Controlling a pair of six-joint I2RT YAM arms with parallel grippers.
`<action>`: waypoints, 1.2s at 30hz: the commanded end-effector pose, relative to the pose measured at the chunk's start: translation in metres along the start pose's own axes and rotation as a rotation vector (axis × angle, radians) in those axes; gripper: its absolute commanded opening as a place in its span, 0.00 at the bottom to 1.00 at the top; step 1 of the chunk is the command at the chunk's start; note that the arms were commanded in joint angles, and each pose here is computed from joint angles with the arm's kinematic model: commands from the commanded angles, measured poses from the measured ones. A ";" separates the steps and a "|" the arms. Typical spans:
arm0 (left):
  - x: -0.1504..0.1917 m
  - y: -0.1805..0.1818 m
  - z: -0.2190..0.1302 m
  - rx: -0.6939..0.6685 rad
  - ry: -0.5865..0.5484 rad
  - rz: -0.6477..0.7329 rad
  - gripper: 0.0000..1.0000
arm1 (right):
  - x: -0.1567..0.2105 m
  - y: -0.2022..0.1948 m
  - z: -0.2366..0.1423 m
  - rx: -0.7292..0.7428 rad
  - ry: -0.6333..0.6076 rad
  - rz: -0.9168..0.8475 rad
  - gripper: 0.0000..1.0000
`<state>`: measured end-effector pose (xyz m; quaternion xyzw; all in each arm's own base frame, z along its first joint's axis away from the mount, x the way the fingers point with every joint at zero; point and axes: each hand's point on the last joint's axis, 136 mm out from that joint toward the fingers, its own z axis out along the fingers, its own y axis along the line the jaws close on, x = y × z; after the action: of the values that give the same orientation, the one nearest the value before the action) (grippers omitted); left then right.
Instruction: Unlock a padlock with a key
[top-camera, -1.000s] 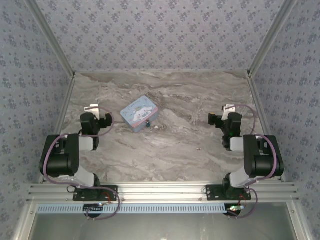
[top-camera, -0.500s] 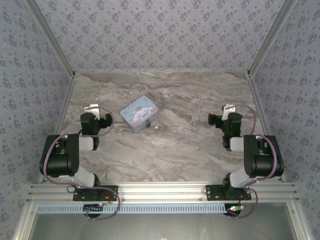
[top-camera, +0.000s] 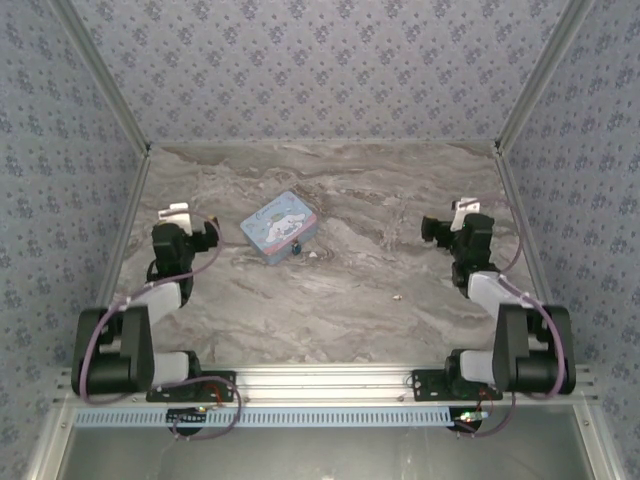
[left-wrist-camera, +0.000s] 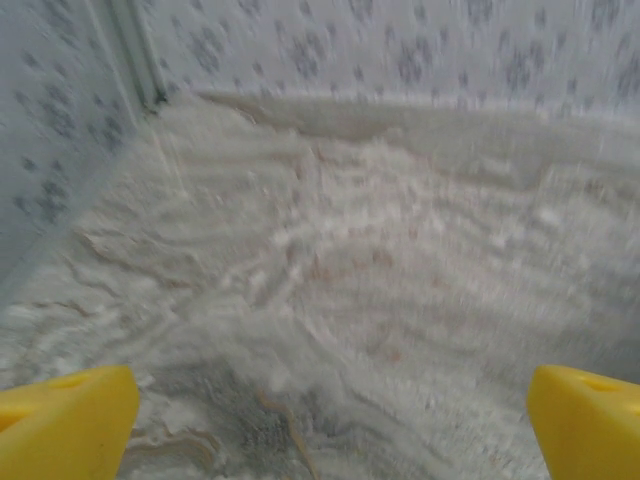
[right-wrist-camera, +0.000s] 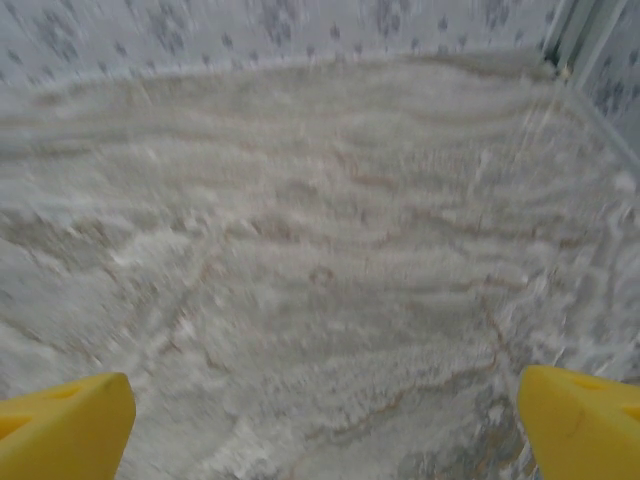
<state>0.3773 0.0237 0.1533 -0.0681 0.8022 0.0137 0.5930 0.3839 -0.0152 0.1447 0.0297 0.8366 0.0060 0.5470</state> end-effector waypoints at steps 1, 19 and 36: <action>-0.023 0.006 -0.016 -0.042 0.048 -0.199 0.99 | 0.004 0.012 -0.021 -0.045 0.145 0.087 1.00; -0.037 -0.284 -0.071 0.824 0.245 -0.385 0.99 | 0.147 0.115 -0.122 -0.301 0.881 0.060 0.75; -0.033 -0.292 -0.069 0.818 0.267 -0.364 0.99 | 0.170 0.140 -0.098 -0.387 0.978 0.078 0.63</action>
<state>0.3584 -0.2674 0.1954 0.0182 0.8034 -0.4100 0.4314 0.2234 0.1289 0.0261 -0.0406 0.9787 0.1859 0.0772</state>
